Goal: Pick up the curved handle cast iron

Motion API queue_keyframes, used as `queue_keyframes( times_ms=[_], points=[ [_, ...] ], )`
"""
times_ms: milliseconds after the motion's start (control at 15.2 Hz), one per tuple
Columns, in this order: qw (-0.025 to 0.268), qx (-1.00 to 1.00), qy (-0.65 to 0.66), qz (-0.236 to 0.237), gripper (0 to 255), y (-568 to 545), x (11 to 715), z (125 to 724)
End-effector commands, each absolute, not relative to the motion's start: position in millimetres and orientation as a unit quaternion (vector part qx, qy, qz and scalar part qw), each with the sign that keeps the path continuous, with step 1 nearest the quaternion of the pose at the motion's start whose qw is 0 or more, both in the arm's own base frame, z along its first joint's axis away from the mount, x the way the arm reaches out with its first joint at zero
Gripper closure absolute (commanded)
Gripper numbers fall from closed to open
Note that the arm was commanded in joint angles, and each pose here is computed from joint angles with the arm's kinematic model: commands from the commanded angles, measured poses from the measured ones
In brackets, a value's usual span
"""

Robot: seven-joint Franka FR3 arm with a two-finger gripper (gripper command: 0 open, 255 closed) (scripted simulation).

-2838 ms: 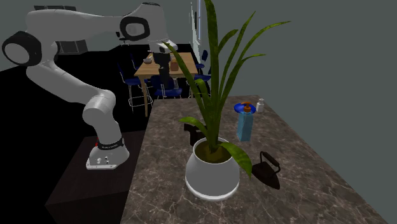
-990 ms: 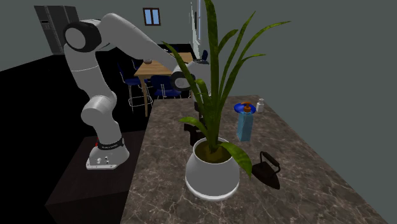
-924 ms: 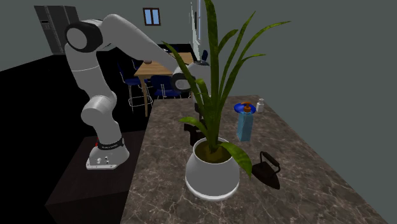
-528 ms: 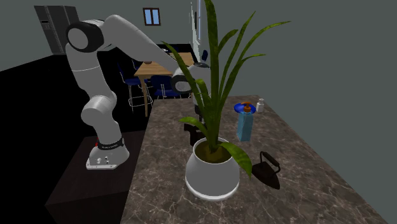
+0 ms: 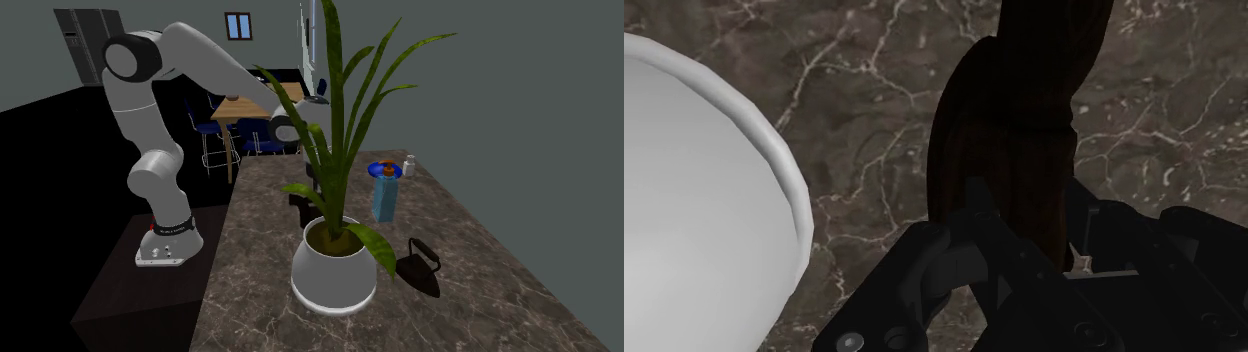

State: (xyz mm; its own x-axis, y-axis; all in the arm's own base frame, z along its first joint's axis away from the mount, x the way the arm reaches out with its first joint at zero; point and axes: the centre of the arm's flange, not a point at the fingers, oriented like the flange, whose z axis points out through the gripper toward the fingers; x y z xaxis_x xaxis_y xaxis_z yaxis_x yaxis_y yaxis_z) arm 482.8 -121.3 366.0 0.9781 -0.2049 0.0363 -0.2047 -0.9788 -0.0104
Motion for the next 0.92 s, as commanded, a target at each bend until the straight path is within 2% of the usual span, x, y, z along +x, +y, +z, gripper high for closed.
queue_keyframes(
  times_ms=[0, 858],
  points=[
    [0.003, -0.994, 0.103, -0.019, 255, -121, 483, 376],
    [0.003, -0.994, 0.103, -0.019, 255, -121, 483, 440]
  ],
)
